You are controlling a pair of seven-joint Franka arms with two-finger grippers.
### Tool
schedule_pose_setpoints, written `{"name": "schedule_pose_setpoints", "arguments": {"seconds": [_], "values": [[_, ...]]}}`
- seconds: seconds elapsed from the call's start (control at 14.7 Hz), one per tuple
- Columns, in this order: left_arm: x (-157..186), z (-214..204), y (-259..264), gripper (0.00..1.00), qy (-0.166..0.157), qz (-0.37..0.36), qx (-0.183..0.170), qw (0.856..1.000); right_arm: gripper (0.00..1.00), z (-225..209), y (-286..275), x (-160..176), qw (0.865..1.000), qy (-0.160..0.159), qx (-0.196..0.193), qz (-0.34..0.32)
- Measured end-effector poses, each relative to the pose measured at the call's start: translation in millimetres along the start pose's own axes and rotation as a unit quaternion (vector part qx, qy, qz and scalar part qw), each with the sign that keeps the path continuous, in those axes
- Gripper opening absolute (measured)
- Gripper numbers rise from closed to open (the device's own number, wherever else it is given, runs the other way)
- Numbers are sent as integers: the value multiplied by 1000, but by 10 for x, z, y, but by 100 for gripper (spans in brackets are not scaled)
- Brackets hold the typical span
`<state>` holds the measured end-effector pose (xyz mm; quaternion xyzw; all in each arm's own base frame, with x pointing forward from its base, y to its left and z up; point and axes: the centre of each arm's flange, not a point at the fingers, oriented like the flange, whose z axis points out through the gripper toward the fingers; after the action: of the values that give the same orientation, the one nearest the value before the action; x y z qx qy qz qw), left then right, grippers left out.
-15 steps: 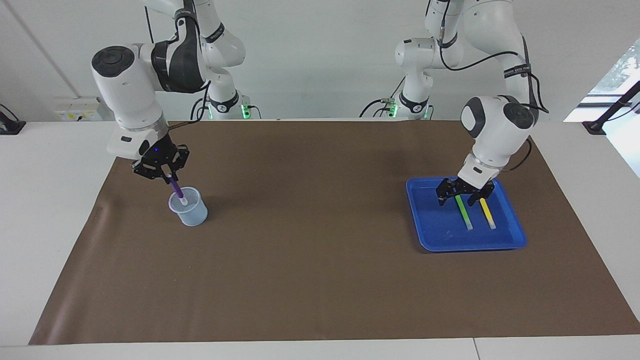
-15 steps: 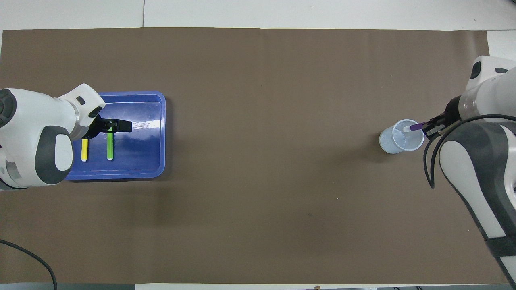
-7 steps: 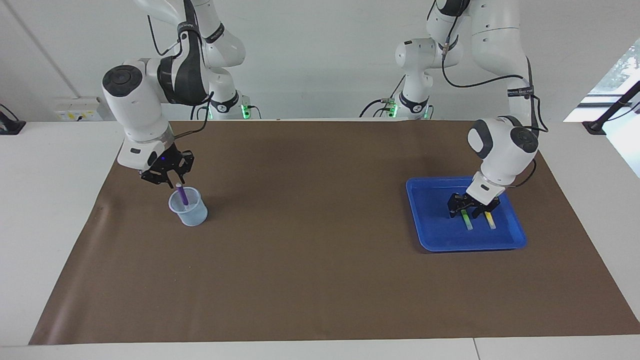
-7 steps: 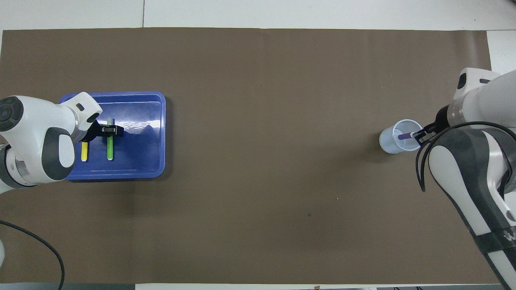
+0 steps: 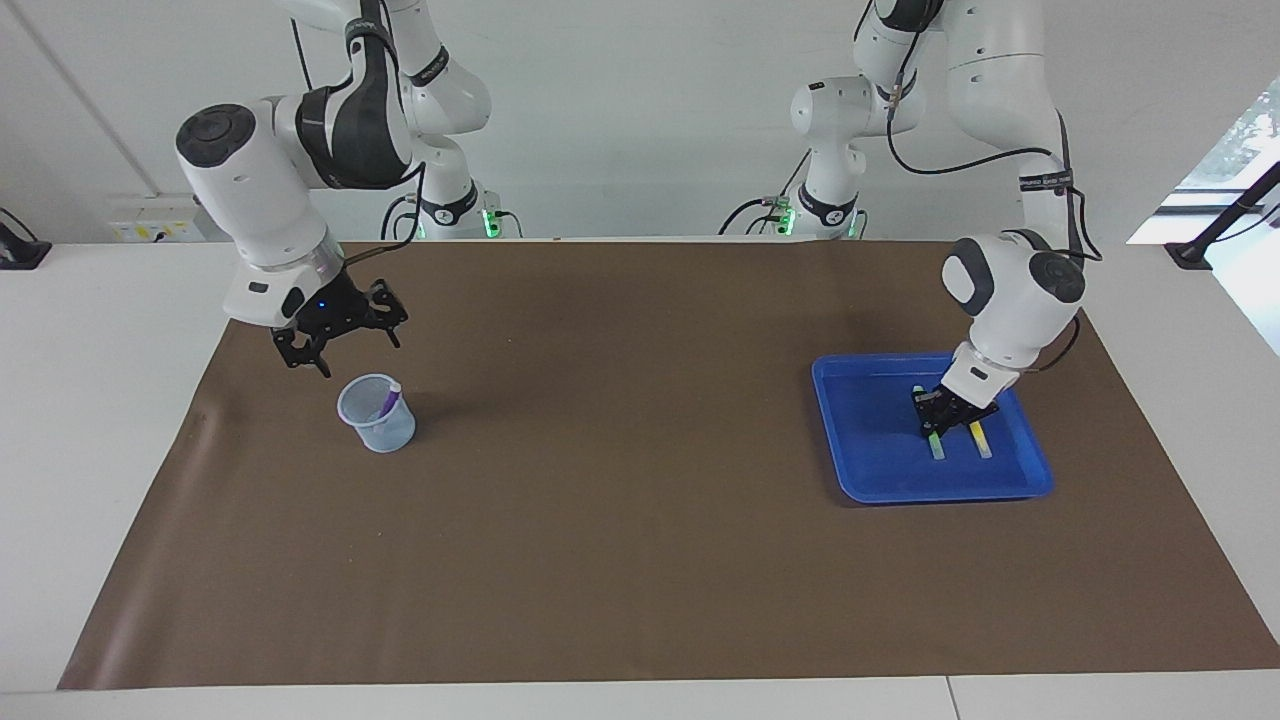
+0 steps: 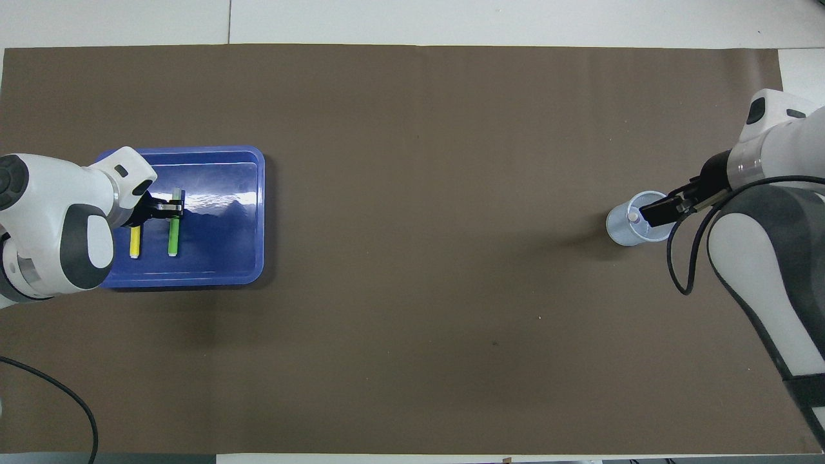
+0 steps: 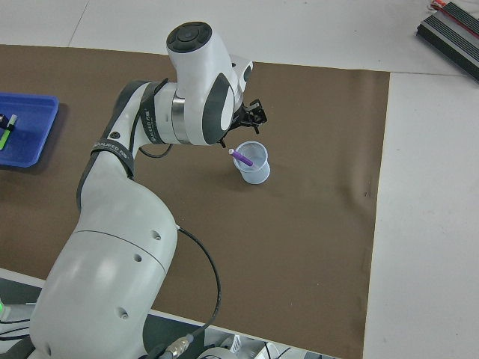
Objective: Transfer and insert pens with both arms
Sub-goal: 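Insert the purple pen into the cup while the left gripper grasps green pen, then lift the green pen toward the right gripper with the left gripper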
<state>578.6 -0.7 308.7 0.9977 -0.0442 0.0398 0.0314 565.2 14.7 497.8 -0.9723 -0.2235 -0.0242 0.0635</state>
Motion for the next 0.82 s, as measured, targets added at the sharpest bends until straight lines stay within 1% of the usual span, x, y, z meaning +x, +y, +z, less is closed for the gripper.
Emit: {"name": "schedule_pose_setpoints", "arguments": {"seconds": [0.14, 0.2, 0.34, 0.41, 0.48, 0.54, 0.68, 0.82], "values": [[5, -159, 71, 17, -7, -11, -3, 1000, 100, -95, -126, 41, 996, 24, 62, 60], [9, -283, 118, 17, -14, -16, -5, 1000, 100, -131, -198, 58, 989, 34, 97, 104], [32, -613, 253, 17, -33, -28, -10, 999, 100, -188, -368, 116, 964, 42, 167, 203], [54, -795, 339, 17, -44, -34, -12, 998, 100, -202, -462, 154, 952, 40, 189, 239], [77, -973, 436, 17, -54, -41, -13, 998, 100, -202, -564, 192, 943, 34, 201, 264], [98, -1127, 531, 17, -63, -49, -13, 997, 100, -194, -663, 227, 938, 29, 208, 277], [128, -1388, 753, 17, -77, -69, -12, 995, 100, -180, -880, 309, 935, 26, 214, 282], [114, -1583, 996, 17, -92, -106, -7, 990, 100, -181, -1032, 385, 931, 33, 215, 294]]}}
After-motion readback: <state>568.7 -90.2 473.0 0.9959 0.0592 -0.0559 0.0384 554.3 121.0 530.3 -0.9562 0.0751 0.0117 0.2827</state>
